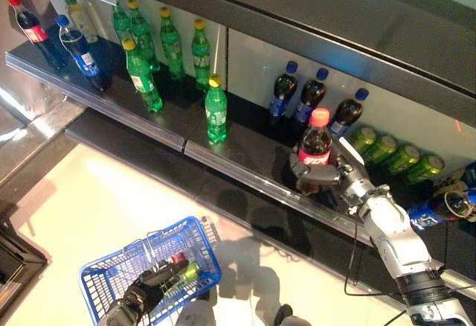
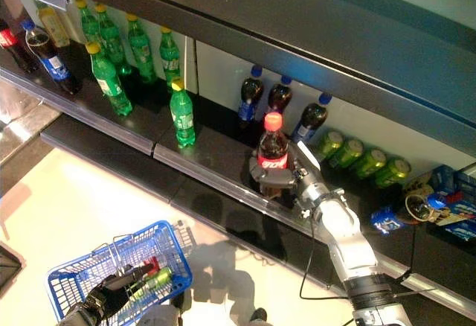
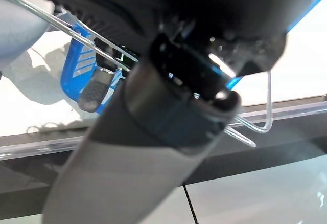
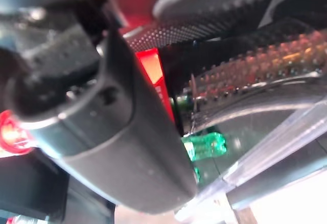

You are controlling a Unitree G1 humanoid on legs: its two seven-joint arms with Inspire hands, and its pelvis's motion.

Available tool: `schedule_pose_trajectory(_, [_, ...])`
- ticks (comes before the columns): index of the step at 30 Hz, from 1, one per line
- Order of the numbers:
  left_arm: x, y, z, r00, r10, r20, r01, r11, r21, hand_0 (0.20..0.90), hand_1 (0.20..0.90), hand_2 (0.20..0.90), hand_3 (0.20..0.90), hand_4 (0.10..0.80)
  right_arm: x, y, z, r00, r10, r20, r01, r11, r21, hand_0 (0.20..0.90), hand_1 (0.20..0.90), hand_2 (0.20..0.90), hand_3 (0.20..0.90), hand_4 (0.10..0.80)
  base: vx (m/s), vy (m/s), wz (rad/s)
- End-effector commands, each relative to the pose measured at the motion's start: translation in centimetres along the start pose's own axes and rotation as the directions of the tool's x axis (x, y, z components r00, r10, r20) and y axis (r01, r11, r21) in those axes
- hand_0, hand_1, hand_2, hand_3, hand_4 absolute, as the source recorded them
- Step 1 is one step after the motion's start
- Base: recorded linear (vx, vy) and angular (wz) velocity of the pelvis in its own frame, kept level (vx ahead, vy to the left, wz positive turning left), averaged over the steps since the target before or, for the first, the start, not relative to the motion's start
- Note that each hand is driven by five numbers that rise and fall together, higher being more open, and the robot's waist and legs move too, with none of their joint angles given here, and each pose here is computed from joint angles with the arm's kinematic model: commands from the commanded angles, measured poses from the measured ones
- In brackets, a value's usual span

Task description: Pick up the drink and place into the basket.

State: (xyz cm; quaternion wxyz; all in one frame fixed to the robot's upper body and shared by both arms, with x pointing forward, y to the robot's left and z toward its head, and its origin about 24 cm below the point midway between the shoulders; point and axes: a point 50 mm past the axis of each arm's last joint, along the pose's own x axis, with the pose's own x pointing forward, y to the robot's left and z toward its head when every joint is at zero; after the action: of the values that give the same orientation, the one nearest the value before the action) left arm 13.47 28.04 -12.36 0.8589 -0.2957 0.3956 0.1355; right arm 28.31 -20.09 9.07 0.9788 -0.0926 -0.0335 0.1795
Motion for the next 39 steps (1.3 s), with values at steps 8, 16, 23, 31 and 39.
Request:
schedule_pose_trajectory(8, [1.7, -11.1, 1.2, 0.787, -0.576, 0.222, 0.603, 0.794, -0.080, 0.300, 0.300, 0.300, 0.200, 0.100, 0.2, 1.3, 6.2, 0.937, 0.128, 0.325, -0.100, 0.990, -0.101, 0.300, 0.300, 0.300, 0.200, 0.100, -0.014, -0.010, 0.02])
schedule_pose_trajectory(16, [0.7, -14.8, 2.9, 0.599, -0.745, 0.294, 0.781, 0.624, -0.011, 0.300, 0.300, 0.300, 0.200, 0.100, -0.1, 2.6, 5.8, 0.936, 0.136, 0.325, -0.111, 0.989, -0.094, 0.300, 0.300, 0.300, 0.200, 0.100, -0.042, -0.018, 0.21])
schedule_pose_trajectory(23, [-1.7, -19.4, 4.5, 0.393, -0.857, 0.333, 0.904, 0.427, 0.033, 0.300, 0.300, 0.300, 0.200, 0.100, -0.1, 3.0, 4.4, 0.952, 0.096, 0.291, -0.087, 0.995, -0.044, 0.300, 0.300, 0.300, 0.200, 0.100, -0.017, -0.004, 0.12])
schedule_pose_trajectory(31, [-4.9, -23.1, 5.8, 0.210, -0.921, 0.328, 0.964, 0.252, 0.090, 0.300, 0.300, 0.300, 0.200, 0.100, 0.0, 4.1, 3.8, 0.950, 0.112, 0.291, -0.107, 0.994, -0.032, 0.300, 0.300, 0.300, 0.200, 0.100, -0.022, -0.005, 0.12])
schedule_pose_trajectory(39, [-7.6, -24.9, 6.7, 0.053, -0.952, 0.301, 0.979, 0.108, 0.171, 0.300, 0.300, 0.300, 0.200, 0.100, 0.3, 5.6, 4.1, 0.933, 0.171, 0.317, -0.165, 0.985, -0.044, 0.300, 0.300, 0.300, 0.200, 0.100, -0.038, -0.015, 0.05])
